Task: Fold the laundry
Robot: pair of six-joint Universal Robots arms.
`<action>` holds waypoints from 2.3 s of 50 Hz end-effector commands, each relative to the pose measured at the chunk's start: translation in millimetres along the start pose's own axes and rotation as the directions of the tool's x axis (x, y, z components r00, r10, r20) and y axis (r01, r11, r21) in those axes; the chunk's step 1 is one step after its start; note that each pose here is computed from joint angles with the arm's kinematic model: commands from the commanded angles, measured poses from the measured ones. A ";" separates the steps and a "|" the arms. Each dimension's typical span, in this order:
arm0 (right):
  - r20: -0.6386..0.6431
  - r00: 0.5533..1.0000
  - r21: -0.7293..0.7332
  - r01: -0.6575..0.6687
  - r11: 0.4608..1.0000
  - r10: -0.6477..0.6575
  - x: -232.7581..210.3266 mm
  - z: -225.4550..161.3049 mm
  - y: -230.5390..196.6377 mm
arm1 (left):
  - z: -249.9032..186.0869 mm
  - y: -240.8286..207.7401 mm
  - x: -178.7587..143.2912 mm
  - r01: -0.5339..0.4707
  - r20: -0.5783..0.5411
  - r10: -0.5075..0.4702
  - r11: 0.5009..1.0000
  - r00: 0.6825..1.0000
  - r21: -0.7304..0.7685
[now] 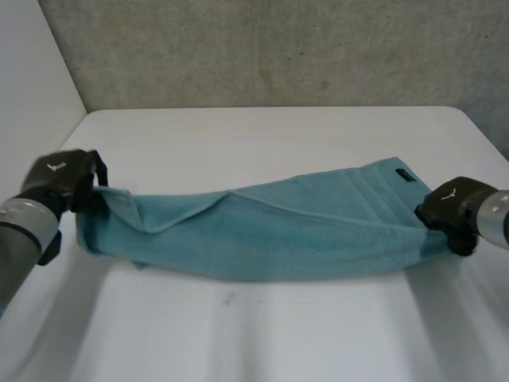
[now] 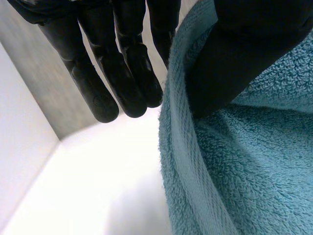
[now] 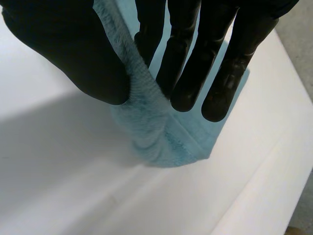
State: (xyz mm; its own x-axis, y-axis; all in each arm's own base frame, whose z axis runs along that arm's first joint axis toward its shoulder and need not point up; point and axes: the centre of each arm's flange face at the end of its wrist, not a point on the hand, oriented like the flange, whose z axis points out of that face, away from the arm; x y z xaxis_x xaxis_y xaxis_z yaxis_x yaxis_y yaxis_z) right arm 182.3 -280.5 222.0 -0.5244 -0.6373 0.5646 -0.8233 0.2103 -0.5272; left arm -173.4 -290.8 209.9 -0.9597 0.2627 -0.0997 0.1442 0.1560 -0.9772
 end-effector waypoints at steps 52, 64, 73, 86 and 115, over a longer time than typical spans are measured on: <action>-0.179 0.959 0.413 -0.131 0.901 0.221 -46.4 48.4 -12.5 | 72.6 47.5 -26.0 0.025 0.066 -0.022 0.999 0.998 -0.034; -0.193 0.950 0.458 -0.135 0.879 0.247 -41.9 27.7 -21.7 | 18.8 20.0 -6.9 -0.185 0.019 0.186 0.983 0.982 -0.015; -0.178 0.942 0.479 -0.168 0.862 0.283 -39.7 21.5 -24.8 | -20.8 10.6 5.4 -0.201 -0.024 0.202 0.979 0.979 0.034; -0.183 0.940 0.471 -0.174 0.865 0.289 -36.2 23.8 -21.7 | -36.7 48.8 27.1 -0.422 -0.130 0.413 0.905 0.902 -0.049; -0.192 0.935 0.467 -0.181 0.866 0.299 -34.8 23.5 -21.6 | 7.3 92.3 8.8 -0.447 -0.133 0.431 0.883 0.893 -0.143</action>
State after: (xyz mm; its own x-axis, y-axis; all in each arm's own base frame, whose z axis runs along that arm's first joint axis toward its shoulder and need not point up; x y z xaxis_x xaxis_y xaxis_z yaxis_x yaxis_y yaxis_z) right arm 223.3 -279.2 197.9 -0.7746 -0.3952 0.4938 -0.5199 -0.0467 -0.8530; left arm -168.0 -281.7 124.8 -0.7639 0.4077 -0.5002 0.5918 0.1336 -0.7949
